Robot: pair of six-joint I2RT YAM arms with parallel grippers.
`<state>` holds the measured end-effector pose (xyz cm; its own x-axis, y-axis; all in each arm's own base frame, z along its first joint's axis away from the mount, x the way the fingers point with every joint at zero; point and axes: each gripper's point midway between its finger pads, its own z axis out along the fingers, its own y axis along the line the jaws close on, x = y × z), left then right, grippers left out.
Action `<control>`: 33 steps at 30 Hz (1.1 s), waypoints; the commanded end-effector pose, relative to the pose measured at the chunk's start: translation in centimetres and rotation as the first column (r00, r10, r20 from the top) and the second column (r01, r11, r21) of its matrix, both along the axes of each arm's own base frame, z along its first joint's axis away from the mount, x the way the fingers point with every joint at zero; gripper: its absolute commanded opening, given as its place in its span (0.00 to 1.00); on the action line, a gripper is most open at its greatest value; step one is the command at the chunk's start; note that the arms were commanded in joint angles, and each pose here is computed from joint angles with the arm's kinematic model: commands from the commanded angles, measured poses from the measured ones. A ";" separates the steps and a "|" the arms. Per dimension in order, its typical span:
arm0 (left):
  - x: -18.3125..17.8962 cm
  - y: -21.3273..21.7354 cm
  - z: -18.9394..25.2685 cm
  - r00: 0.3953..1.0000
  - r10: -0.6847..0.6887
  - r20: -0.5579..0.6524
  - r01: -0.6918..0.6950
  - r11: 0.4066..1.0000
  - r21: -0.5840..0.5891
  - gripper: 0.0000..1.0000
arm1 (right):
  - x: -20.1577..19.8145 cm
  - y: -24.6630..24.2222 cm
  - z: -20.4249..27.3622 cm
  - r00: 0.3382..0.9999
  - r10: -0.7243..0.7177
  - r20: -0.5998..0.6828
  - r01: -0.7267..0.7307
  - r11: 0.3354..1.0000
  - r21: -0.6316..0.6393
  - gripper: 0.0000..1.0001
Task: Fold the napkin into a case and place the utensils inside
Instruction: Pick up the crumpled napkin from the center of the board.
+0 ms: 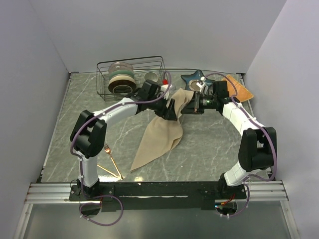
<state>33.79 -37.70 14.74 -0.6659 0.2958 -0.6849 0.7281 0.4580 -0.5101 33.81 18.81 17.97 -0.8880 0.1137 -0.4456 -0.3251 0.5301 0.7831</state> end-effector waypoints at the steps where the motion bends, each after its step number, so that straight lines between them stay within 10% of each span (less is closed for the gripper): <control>1: 0.1 -1.8 4.8 0.995 -0.066 0.078 0.077 0.986 -0.149 0.71 | 0.4 0.0 -0.6 1.000 -0.002 -0.002 0.002 1.000 0.008 0.00; 27: 0.3 -2.7 4.5 0.996 -0.067 0.052 0.075 0.982 -0.173 0.68 | -0.5 1.7 0.0 0.998 0.045 -0.039 -0.041 0.995 0.086 0.00; 33: 0.5 -2.3 4.2 0.997 -0.068 0.035 0.073 0.983 -0.166 0.43 | -0.8 1.7 0.3 0.998 0.055 -0.033 -0.052 0.994 0.092 0.00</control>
<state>33.70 -39.50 16.83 -0.6616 0.2441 -0.7090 0.7412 0.3561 -0.5690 33.40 20.02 17.17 -0.9173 0.1218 -0.3792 -0.2808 0.4776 0.8325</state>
